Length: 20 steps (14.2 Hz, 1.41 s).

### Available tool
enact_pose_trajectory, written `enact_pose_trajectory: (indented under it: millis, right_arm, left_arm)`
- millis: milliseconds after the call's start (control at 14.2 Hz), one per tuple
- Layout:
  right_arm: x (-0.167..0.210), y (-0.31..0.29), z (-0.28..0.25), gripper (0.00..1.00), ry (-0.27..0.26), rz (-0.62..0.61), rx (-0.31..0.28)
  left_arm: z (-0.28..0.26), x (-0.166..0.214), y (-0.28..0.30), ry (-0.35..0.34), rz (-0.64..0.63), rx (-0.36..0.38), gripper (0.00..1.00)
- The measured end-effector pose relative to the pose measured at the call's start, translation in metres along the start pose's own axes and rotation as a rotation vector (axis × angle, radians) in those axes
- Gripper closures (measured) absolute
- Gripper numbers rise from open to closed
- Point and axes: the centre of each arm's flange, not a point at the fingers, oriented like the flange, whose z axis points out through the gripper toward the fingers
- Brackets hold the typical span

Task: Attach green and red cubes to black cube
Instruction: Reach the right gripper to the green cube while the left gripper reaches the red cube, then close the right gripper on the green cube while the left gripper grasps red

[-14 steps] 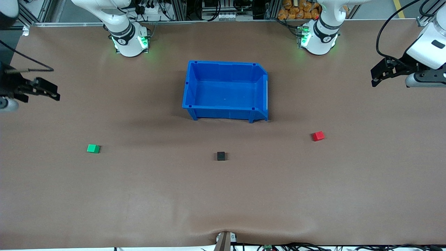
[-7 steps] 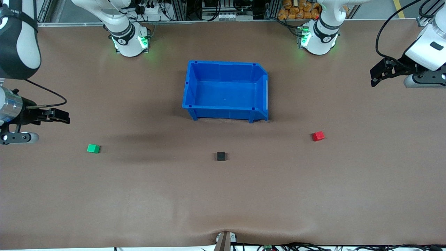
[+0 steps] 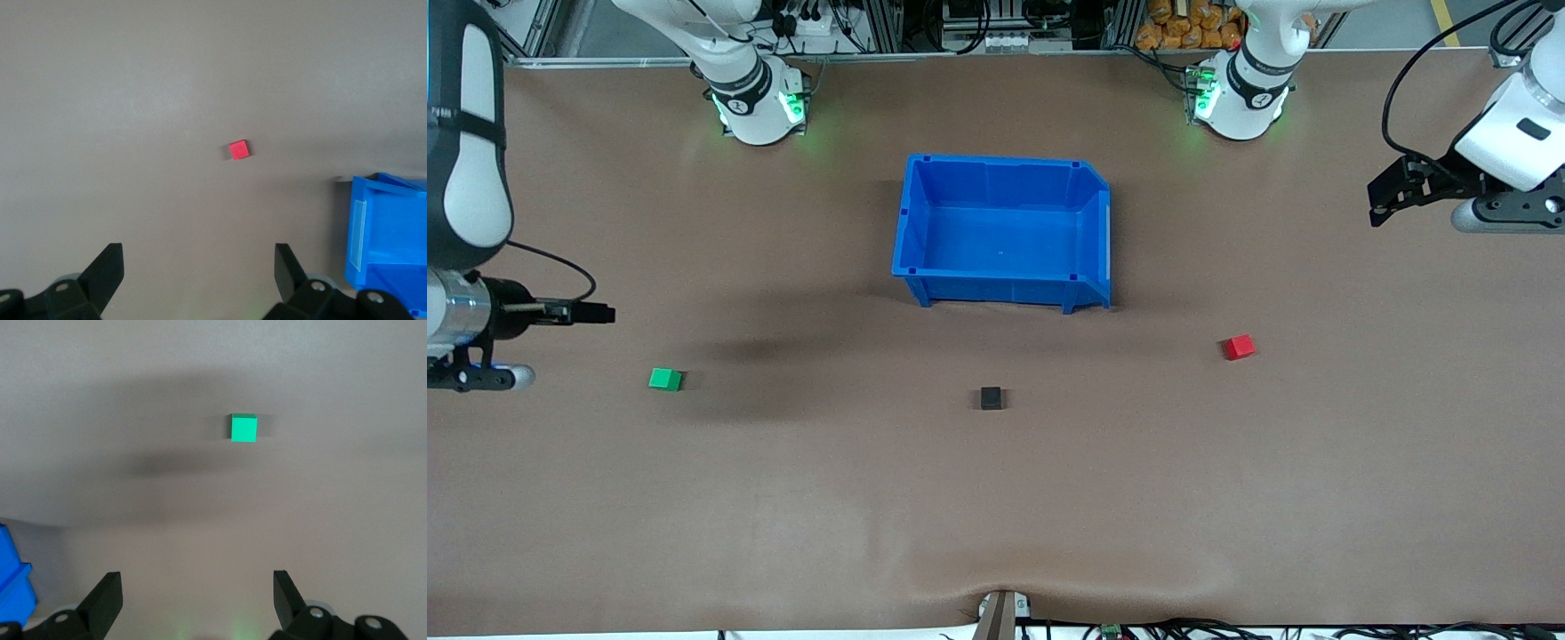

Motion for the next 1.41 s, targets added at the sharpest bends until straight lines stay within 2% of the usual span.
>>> enact_pose_trajectory:
  millis: [141,282,494,776,847,1059,1412]
  right_arm:
    - [0.015,0.0,0.011,0.0,0.027,0.003,0.027]
    - [0.027,-0.012,0.021,0.0,0.046,-0.016,0.026]
    - [0.056,-0.018,0.069,0.0,0.023,-0.023,0.025]
    - [0.079,0.0,0.126,0.0,-0.038,0.045,0.029]
    - [0.083,0.009,0.136,0.0,-0.048,0.058,0.029]
    - [0.103,0.03,0.164,0.0,0.009,0.086,0.006]
    - [0.113,0.037,0.197,0.0,-0.013,0.132,-0.001]
  left_arm:
    - [0.014,0.005,0.001,0.018,-0.023,-0.002,0.0]
    - [0.031,0.01,0.003,0.036,-0.043,-0.005,0.0]
    - [0.068,0.022,0.006,0.061,-0.07,-0.013,0.0]
    - [0.156,0.028,0.009,0.093,-0.074,-0.029,0.0]
    - [0.178,0.027,0.006,0.093,-0.094,-0.034,0.0]
    - [0.236,0.022,0.008,0.063,-0.225,-0.049,0.0]
    - [0.304,0.023,0.019,0.02,-0.371,-0.071,0.0]
